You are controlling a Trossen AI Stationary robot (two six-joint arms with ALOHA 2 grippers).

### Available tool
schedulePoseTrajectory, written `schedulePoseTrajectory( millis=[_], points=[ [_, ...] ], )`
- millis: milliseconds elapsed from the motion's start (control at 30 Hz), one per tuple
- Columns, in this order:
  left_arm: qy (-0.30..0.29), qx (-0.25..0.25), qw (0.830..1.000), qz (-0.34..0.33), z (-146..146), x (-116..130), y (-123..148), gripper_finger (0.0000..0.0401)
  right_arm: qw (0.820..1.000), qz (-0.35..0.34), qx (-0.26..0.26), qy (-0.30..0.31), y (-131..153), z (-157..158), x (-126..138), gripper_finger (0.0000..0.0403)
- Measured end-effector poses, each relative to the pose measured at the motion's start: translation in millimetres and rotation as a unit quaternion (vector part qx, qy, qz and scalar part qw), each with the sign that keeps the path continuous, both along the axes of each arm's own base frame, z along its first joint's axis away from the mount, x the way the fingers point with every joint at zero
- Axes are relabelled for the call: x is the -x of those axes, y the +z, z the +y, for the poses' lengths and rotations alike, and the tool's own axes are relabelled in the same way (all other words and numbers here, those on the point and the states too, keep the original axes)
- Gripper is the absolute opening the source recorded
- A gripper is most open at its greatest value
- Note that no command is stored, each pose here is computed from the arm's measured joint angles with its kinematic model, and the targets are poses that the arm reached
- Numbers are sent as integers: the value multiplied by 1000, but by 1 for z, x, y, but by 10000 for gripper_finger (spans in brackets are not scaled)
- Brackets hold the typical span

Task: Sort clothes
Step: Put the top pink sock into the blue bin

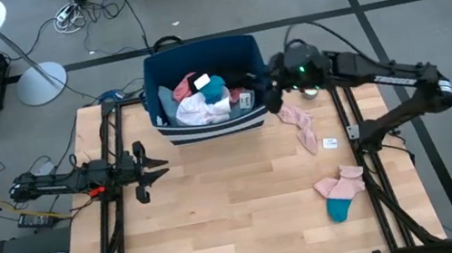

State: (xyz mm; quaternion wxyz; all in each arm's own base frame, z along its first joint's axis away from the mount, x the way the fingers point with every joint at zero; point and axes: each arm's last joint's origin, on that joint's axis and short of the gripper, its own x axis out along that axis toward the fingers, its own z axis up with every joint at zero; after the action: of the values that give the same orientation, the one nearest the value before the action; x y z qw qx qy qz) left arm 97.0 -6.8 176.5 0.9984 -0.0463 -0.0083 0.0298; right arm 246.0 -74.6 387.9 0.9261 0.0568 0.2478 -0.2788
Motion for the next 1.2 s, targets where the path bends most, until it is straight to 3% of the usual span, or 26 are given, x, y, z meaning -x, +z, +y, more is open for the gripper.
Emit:
schedulePoseTrajectory(
  millis=[500, 867, 1200],
  points=[
    [-3, 0, 1000, 0, 0, 0, 0, 115, 989, -38, -100, -104, -117, 37, 80, 181],
    [-2, 0, 1000, 0, 0, 0, 0, 115, 964, -48, -147, -215, -193, 55, 106, 173],
    [-2, 0, 1000, 0, 0, 0, 0, 115, 942, -59, -205, -261, -244, 71, 124, 171]
  ],
)
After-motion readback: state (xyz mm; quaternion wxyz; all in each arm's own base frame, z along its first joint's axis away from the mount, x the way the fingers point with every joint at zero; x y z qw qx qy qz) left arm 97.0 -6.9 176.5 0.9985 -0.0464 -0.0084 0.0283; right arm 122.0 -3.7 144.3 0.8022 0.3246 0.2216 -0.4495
